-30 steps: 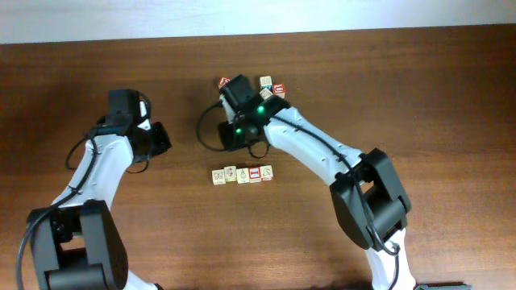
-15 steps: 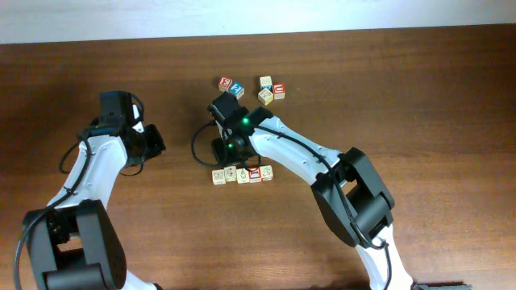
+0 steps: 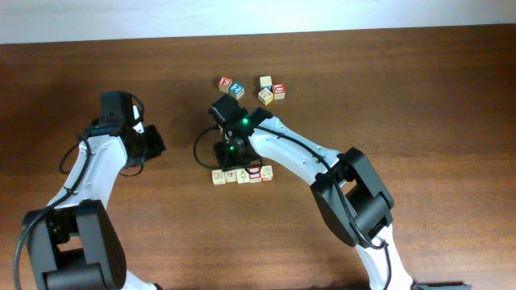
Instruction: Rotate 5 blocks
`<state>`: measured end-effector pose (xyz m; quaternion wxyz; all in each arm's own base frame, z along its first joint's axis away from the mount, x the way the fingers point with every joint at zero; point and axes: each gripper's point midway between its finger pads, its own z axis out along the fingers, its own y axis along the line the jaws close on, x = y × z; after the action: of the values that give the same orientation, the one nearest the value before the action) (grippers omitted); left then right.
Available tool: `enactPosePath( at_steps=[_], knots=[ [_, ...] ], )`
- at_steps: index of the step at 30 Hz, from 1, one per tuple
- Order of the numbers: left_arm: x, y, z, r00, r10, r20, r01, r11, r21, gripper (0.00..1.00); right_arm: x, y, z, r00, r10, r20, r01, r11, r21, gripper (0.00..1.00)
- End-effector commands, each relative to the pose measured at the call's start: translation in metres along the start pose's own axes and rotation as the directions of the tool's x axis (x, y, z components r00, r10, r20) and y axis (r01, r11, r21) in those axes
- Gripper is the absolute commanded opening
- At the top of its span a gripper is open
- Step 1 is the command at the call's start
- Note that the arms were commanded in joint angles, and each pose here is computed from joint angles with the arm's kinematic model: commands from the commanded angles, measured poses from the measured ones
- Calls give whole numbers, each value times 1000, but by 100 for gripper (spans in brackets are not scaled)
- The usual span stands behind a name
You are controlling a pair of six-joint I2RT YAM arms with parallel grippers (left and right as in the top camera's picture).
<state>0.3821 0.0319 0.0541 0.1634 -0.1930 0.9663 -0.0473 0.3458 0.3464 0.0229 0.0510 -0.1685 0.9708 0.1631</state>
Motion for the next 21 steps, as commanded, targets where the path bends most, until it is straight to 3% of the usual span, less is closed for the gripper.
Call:
enactPosePath(
  at_steps=[1, 7, 9, 13, 16, 18, 21],
  knots=[
    [-2, 2, 0, 1000, -7, 0, 7, 1000, -12, 19, 11, 8, 9, 999, -13, -31, 12, 1000, -3, 4],
    [-2, 2, 0, 1000, -7, 0, 7, 1000, -12, 19, 10, 4, 9, 1000, -13, -24, 14, 1000, 21, 4],
    [-2, 2, 0, 1000, -7, 1, 7, 1000, -11, 19, -2, 0, 5, 1000, -12, 15, 12, 999, 37, 15],
    [-2, 2, 0, 1000, -7, 2, 7, 1000, -11, 20, -42, -4, -45, 995, 3, 100, -5, 1000, 15, 19],
    [-2, 2, 0, 1000, -7, 1, 7, 1000, -11, 20, -38, 7, -75, 998, -14, 61, 13, 1000, 18, 24],
    [-1, -1, 0, 1000, -7, -6, 7, 1000, 8, 18, -16, 9, -73, 1000, -9, -21, 9, 1000, 24, 24],
    [7, -1, 0, 999, -9, -40, 9, 1000, 11, 18, 17, 16, -71, 989, 2, -148, 0, 1000, 14, 9]
  ],
)
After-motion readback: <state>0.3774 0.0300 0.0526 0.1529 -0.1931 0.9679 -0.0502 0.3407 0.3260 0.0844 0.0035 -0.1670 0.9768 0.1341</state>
